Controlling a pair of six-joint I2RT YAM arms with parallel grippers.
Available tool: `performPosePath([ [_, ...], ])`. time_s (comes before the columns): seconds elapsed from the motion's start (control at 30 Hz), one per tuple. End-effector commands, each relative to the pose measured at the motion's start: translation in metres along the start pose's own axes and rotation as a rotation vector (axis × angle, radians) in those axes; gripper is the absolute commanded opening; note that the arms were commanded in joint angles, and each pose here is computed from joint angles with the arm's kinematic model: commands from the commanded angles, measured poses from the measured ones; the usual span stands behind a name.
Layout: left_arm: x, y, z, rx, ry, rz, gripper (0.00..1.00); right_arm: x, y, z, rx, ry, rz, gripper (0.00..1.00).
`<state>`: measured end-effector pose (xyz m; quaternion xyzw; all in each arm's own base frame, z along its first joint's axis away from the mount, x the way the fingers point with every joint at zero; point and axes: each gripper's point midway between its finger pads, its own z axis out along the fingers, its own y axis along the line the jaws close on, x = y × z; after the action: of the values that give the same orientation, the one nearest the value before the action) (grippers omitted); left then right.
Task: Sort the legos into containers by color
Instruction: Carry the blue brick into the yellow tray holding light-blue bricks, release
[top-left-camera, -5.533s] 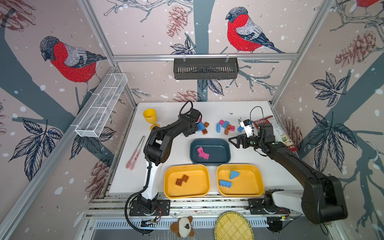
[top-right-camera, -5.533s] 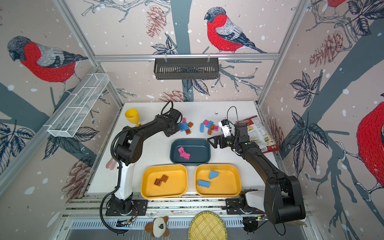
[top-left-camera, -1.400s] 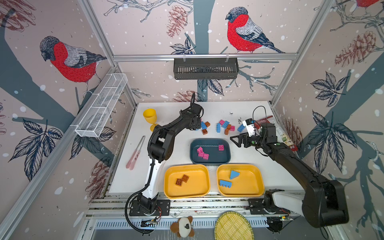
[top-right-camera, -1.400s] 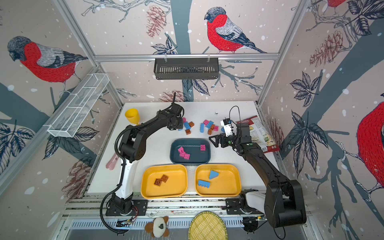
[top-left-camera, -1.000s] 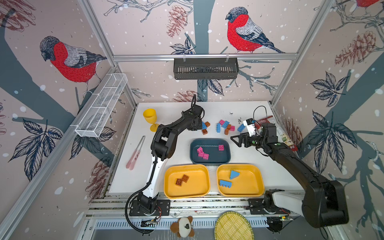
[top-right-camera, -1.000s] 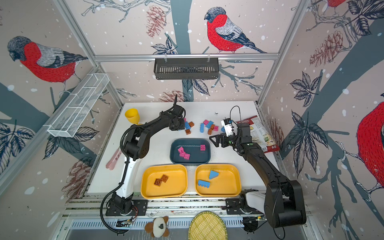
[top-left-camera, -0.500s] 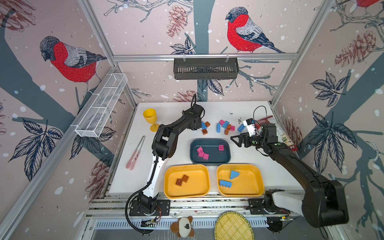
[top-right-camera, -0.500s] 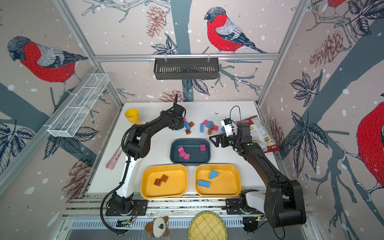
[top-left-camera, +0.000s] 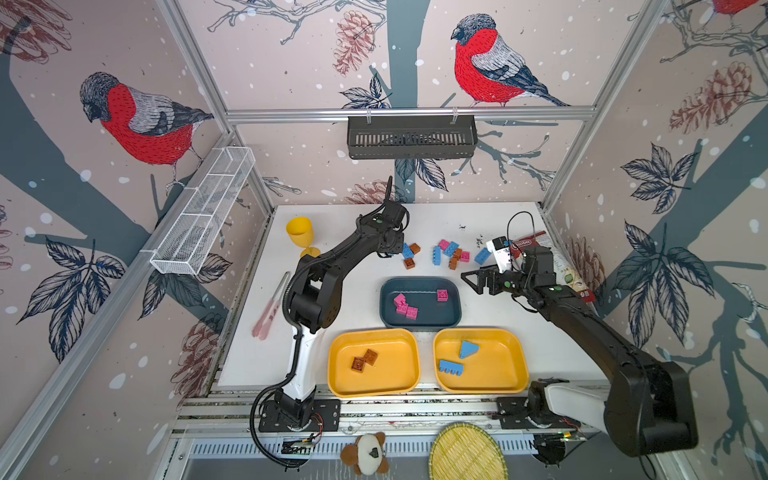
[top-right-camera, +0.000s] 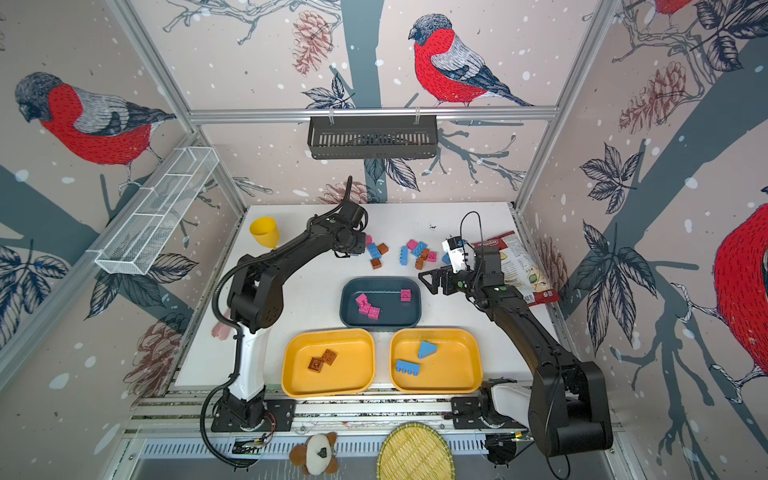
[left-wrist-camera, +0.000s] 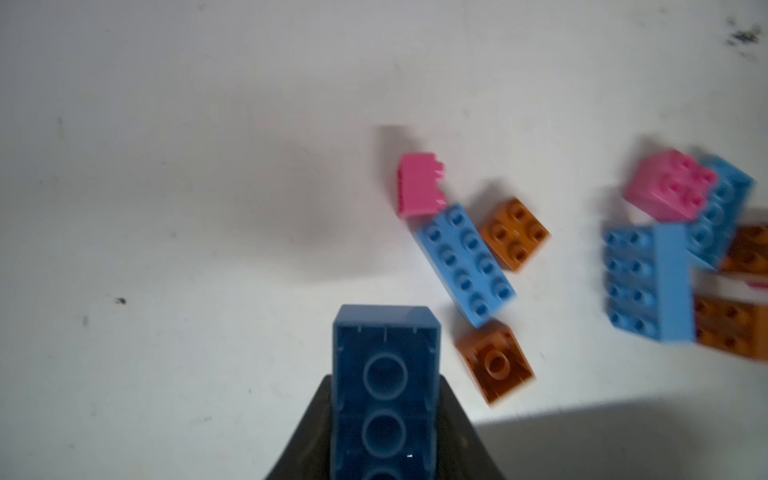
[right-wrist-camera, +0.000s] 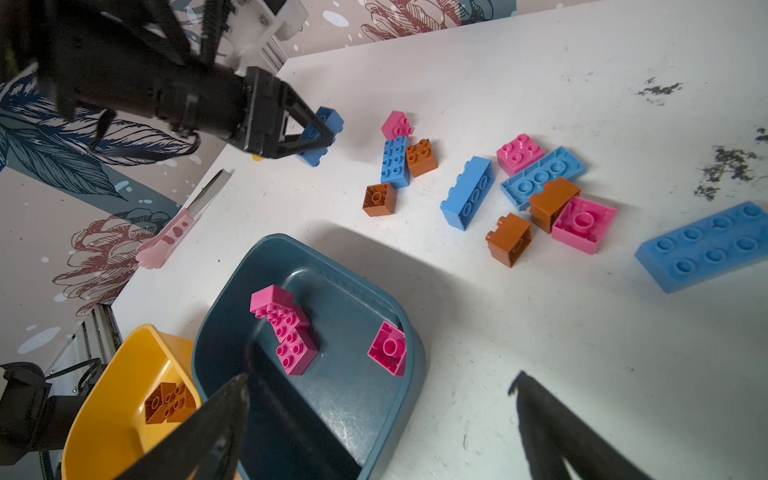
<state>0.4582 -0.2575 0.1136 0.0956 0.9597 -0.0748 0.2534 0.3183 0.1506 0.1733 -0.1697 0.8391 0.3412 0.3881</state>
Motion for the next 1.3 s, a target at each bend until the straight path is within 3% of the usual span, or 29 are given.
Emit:
performPosePath([
  [0.0, 0.016, -0.034, -0.029, 0.128, 0.002, 0.137, 0.22, -0.01, 0.003, -0.004, -0.008, -0.03, -0.015, 1.0],
  [0.23, 0.077, -0.121, -0.104, 0.399, -0.029, 0.391, 0.21, -0.013, -0.003, -0.01, 0.039, -0.036, -0.011, 1.0],
  [0.33, 0.109, -0.147, -0.121, 0.475, -0.023, 0.487, 0.21, -0.013, -0.005, -0.011, 0.051, -0.039, -0.009, 1.0],
  [0.63, 0.194, -0.186, -0.119, 0.583, 0.074, 0.704, 0.18, -0.007, -0.012, -0.018, 0.102, -0.04, -0.009, 0.99],
  [0.9, 0.221, -0.204, -0.111, 0.691, 0.091, 0.774, 0.19, -0.003, -0.009, -0.021, 0.095, -0.036, -0.004, 0.99],
  [0.97, 0.225, -0.202, -0.104, 0.685, 0.108, 0.789, 0.23, -0.002, -0.008, -0.021, 0.093, -0.037, -0.003, 1.0],
  [1.17, 0.209, -0.206, -0.11, 0.668, 0.052, 0.798, 0.57, -0.001, -0.006, -0.024, 0.095, -0.04, -0.006, 1.0],
  [1.27, 0.191, -0.203, -0.118, 0.659, 0.008, 0.781, 0.65, -0.002, -0.006, -0.024, 0.096, -0.042, -0.006, 0.99],
])
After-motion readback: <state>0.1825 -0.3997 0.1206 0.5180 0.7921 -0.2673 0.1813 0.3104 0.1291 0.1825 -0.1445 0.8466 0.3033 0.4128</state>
